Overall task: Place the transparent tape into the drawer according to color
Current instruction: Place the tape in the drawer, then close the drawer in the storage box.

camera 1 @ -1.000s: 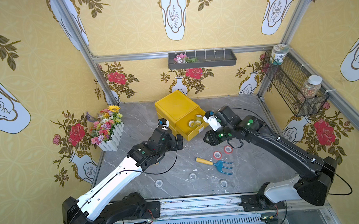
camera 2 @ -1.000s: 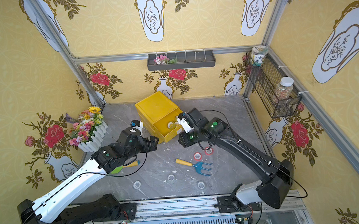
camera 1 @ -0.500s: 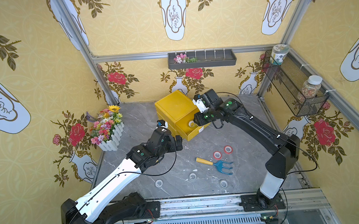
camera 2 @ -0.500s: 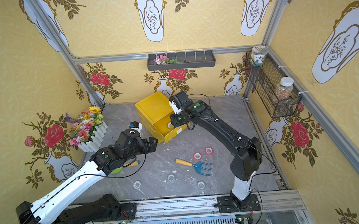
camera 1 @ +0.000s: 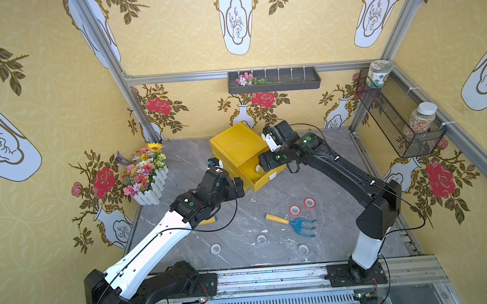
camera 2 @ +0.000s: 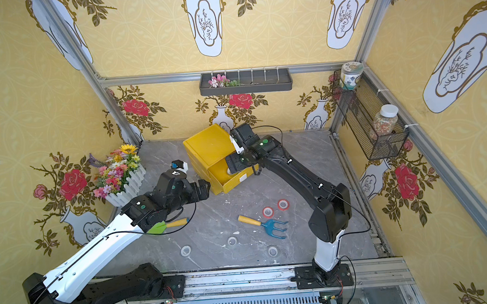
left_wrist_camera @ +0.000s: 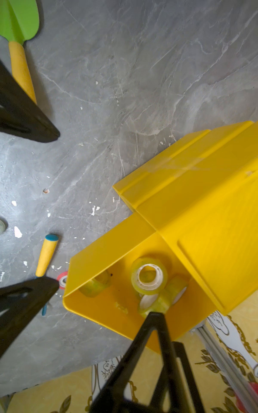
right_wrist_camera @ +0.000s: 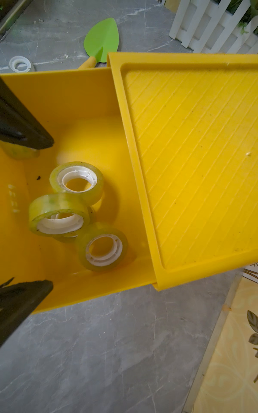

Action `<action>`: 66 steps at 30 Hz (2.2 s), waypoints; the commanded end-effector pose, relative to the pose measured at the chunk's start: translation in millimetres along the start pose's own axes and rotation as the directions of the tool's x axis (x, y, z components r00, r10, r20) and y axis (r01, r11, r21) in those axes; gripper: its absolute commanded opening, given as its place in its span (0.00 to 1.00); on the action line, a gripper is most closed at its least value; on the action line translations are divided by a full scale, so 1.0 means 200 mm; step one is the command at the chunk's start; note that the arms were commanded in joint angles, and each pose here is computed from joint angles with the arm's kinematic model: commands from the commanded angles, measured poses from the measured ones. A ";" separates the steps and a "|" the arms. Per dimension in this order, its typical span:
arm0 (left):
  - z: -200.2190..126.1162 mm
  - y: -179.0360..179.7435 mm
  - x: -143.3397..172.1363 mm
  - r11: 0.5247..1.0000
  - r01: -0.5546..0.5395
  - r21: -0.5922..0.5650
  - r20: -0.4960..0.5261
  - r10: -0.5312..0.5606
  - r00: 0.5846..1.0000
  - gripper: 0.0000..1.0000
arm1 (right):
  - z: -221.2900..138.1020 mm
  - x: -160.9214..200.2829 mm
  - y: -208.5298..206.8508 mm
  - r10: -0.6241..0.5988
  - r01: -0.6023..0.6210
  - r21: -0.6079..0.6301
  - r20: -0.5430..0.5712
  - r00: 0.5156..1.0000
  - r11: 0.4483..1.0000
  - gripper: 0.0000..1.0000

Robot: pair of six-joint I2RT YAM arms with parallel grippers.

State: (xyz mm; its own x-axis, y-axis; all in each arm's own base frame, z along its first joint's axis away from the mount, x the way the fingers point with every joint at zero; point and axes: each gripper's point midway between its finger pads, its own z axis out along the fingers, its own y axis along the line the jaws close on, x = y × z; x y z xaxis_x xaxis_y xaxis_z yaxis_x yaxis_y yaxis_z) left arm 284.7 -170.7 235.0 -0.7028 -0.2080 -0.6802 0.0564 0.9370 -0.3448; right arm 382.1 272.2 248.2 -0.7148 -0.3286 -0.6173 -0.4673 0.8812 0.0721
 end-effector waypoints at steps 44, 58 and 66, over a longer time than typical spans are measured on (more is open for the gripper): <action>0.56 0.11 -0.31 0.984 0.025 -0.177 -0.051 -0.035 0.998 0.87 | 0.33 -0.15 0.13 0.367 -0.262 -0.295 0.392 0.843 0.919 0.45; 0.54 0.17 -0.33 0.982 0.036 -0.184 -0.046 -0.045 0.998 0.89 | 0.36 -0.04 0.07 0.502 -0.395 -0.340 0.333 0.798 0.854 0.63; 0.57 0.18 -0.30 0.984 0.047 -0.173 -0.062 -0.059 0.996 0.89 | 0.56 0.08 -0.04 0.783 -0.578 -0.582 0.176 0.597 0.572 0.69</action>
State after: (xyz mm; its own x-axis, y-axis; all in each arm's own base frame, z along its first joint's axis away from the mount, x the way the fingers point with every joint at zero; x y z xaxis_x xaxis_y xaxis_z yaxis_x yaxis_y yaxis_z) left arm 424.3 -162.4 216.2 -0.6779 -0.2896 -0.6757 -0.0858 0.9440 -0.3185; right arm 422.1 275.4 112.8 -0.7293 0.4383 -0.5253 -0.0885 0.7009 0.7077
